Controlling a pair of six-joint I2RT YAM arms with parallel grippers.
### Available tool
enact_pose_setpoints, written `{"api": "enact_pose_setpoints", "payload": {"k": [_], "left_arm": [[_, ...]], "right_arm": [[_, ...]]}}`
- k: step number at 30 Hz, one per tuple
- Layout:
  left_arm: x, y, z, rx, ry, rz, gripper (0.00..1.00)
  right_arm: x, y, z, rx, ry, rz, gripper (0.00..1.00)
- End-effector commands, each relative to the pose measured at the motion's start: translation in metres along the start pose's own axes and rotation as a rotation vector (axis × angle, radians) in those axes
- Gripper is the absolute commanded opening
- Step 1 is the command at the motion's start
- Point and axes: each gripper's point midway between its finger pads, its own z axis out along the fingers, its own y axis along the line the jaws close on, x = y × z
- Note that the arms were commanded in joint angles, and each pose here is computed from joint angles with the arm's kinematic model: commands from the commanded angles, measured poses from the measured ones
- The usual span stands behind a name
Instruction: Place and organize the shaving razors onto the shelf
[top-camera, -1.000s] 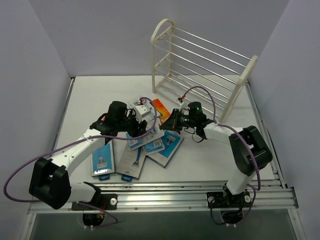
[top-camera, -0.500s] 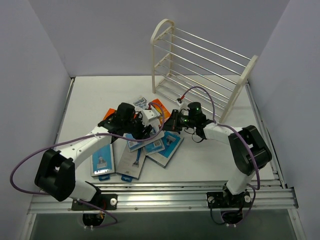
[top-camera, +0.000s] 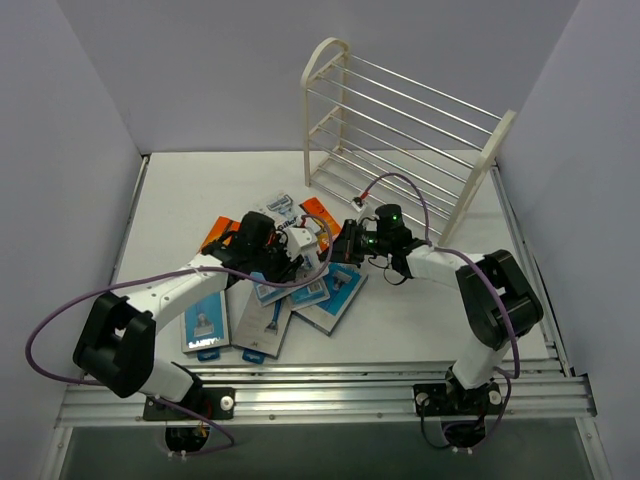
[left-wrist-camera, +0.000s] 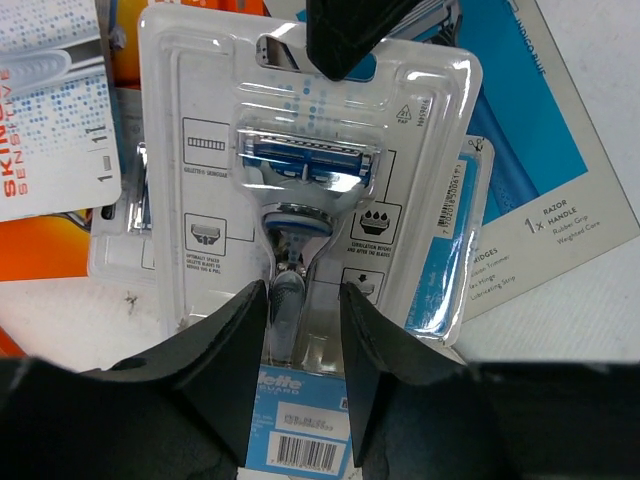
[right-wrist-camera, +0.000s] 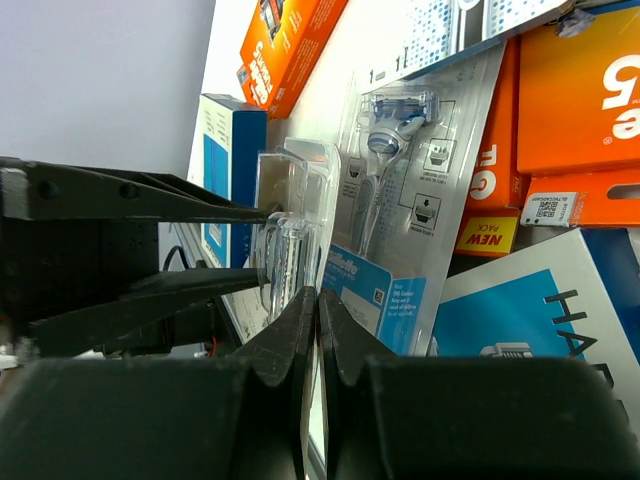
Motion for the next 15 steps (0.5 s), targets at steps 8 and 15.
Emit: {"api": "enact_pose_setpoints", "payload": {"k": [8,15], "left_arm": [[0.007,0.006,0.009,-0.072,0.043,0.066,0.38],[0.004,0.013,0.006,-0.120,0.045,0.080,0.23]], "right_arm": [[-0.003,0.008,0.000,-0.045,0.004,-0.048,0.00],[-0.001,0.007,-0.001,-0.048,0.010,-0.043,0.00]]}}
